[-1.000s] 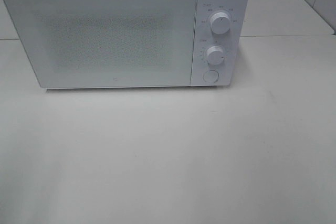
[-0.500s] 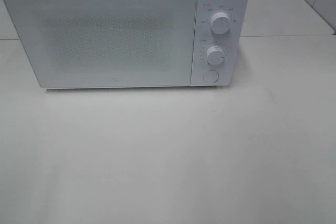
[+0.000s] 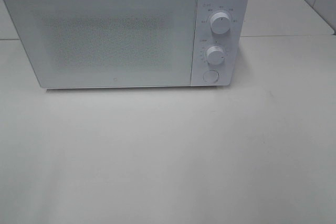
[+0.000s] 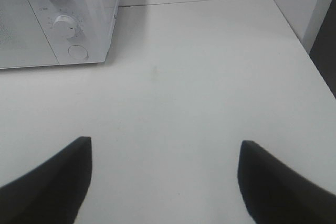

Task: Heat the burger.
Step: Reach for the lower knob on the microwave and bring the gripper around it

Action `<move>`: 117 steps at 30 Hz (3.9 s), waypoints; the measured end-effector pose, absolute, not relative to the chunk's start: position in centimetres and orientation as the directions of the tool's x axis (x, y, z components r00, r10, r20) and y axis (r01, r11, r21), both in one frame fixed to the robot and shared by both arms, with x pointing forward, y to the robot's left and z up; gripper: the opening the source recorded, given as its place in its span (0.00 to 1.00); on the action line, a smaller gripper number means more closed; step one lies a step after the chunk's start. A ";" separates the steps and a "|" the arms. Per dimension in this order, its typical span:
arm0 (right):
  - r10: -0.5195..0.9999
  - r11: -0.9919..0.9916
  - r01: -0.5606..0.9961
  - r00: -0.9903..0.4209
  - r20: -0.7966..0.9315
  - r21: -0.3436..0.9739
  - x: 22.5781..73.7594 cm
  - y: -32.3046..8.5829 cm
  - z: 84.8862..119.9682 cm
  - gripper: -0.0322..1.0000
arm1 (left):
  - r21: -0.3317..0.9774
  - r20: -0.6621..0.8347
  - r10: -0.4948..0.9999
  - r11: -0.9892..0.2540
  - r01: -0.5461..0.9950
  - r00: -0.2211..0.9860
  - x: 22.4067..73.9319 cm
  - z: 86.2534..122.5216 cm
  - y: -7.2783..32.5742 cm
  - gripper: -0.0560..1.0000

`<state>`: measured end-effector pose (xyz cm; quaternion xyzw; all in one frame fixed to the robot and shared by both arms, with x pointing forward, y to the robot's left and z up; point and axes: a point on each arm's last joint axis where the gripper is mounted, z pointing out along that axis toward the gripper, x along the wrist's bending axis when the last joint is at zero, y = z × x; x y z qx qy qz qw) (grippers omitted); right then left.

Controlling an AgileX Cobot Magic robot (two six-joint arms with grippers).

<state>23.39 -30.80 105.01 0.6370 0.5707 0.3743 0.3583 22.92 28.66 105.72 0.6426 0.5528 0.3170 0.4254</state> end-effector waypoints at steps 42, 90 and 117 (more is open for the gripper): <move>0.998 -0.069 0.295 0.010 0.069 0.953 29.9 -30.0 109.0 0.75 | 0.897 -0.061 0.980 -0.028 0.441 0.187 22.9 105.7 28.7 0.99; 0.983 -0.136 0.269 -0.080 0.162 0.954 43.2 -27.9 99.5 0.75 | 0.897 -0.059 0.981 -0.029 0.441 0.185 22.9 105.7 28.7 0.99; 0.998 0.031 0.239 -0.052 -0.019 0.970 43.3 -21.4 93.9 0.75 | 0.897 -0.059 0.981 -0.029 0.441 0.185 22.9 105.7 28.7 0.99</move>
